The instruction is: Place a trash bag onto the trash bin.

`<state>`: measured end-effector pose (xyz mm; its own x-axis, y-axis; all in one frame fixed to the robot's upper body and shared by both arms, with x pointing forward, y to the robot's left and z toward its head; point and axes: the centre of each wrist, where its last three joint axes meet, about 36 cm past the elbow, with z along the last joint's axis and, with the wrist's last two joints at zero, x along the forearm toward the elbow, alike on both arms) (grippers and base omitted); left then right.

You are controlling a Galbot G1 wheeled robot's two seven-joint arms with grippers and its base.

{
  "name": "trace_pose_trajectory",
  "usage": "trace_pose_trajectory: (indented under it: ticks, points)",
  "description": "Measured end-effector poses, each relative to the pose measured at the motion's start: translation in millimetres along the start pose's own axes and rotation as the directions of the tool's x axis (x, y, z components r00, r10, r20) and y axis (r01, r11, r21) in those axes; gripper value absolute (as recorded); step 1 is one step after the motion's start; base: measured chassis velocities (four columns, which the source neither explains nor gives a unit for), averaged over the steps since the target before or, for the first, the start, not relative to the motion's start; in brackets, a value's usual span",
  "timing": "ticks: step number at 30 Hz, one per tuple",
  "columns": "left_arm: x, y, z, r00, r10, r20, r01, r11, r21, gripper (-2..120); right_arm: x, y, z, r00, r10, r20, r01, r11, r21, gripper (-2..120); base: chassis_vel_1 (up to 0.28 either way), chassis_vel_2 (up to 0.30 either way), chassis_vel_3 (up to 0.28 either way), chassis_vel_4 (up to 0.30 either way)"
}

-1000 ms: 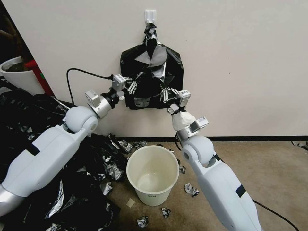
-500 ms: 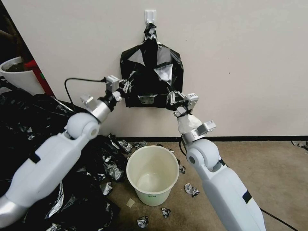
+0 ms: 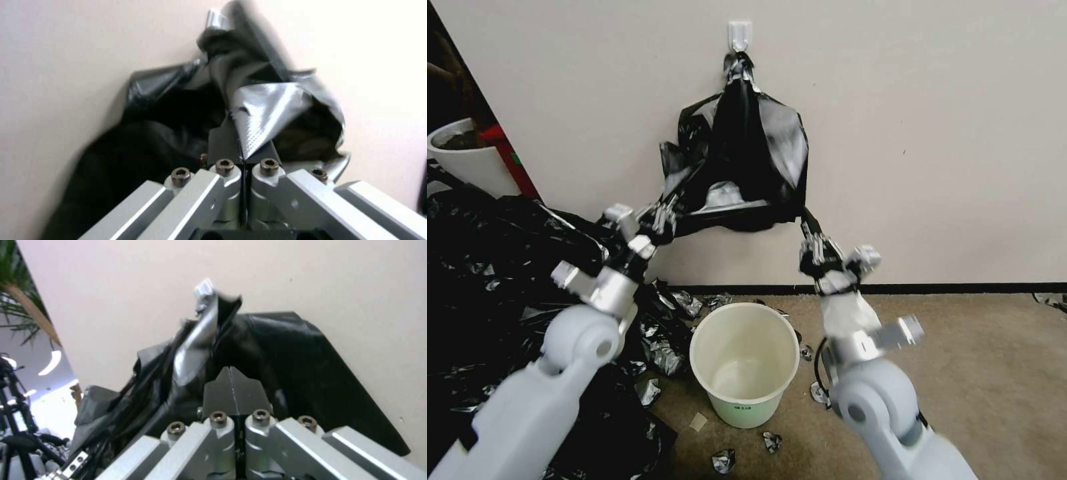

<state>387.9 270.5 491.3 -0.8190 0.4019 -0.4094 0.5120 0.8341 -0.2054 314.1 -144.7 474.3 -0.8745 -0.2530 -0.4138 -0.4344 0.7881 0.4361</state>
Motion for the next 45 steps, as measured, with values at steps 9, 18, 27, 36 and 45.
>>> trace_pose_trajectory:
  ticks: [9,18,27,36,45]
  points:
    - [5.8,-10.0,4.7,1.000,-0.014,0.018,0.014,1.000,0.026,0,2.4,-16.5,14.9,0.998,-0.018,-0.060,0.025,0.993,0.118,0,0.000,0.000,0.000,0.000]
    - [-2.8,-4.8,12.1,1.000,-0.021,0.011,0.021,0.999,0.038,0,-31.8,-36.1,30.1,0.990,-0.085,-0.114,0.118,0.938,0.325,28,0.000,0.000,0.000,0.000]
    - [-7.8,-8.7,17.1,1.000,-0.018,0.003,0.018,0.998,0.058,0,-88.1,-11.2,-16.8,0.954,-0.253,-0.159,0.298,0.852,0.431,61,0.000,0.000,0.000,0.000]
    - [-13.7,-6.2,22.4,1.000,-0.025,0.004,0.024,0.998,0.063,0,-155.5,-8.1,-24.9,0.948,-0.221,-0.230,0.317,0.742,0.591,92,0.000,0.000,0.000,0.000]
    - [-14.5,-7.1,19.3,1.000,-0.024,0.016,0.023,0.998,0.062,0,-158.3,-4.8,-35.7,0.934,-0.025,-0.357,0.307,0.568,0.763,100,0.000,0.000,0.000,0.000]
